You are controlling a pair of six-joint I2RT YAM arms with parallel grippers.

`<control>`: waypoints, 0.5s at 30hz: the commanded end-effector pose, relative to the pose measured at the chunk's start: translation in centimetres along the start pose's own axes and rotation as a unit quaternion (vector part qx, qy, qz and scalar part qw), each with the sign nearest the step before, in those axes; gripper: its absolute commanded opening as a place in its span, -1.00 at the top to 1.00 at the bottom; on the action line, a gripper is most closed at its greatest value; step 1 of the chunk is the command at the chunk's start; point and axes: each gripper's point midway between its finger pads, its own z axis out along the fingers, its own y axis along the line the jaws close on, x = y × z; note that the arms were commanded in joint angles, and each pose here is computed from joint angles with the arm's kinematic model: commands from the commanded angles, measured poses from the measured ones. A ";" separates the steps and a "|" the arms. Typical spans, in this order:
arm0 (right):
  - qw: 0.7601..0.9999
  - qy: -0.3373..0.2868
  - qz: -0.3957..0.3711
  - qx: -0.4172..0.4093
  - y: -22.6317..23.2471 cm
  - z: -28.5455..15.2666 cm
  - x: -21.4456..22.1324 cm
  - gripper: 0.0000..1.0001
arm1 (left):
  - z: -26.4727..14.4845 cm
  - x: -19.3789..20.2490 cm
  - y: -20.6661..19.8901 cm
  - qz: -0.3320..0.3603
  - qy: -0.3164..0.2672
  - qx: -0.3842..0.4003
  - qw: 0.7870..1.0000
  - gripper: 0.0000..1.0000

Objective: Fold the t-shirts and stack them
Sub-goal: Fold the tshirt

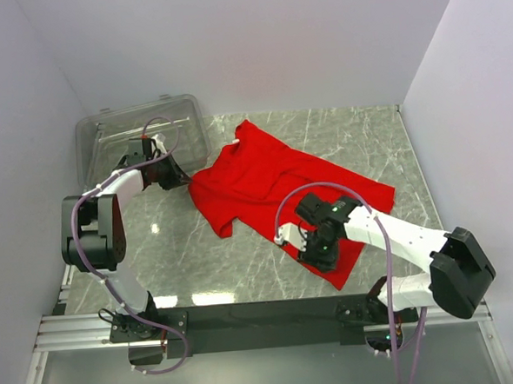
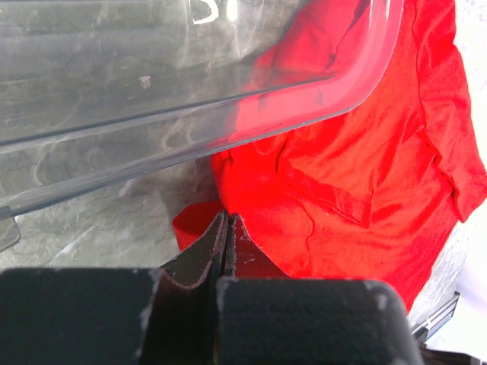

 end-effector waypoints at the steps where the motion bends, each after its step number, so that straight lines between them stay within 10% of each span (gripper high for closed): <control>1: 0.999 0.017 -0.010 -0.033 2.0 -0.4 1.0 0.07 | -0.8 -1.6 -1.3 0.022 -0.020 0.013 0.999 0.99; 15: 0.986 0.155 -0.037 -0.052 3.5 1.5 5.0 -0.06 | -1.4 -1.0 -1.1 0.024 -0.023 0.010 0.999 0.99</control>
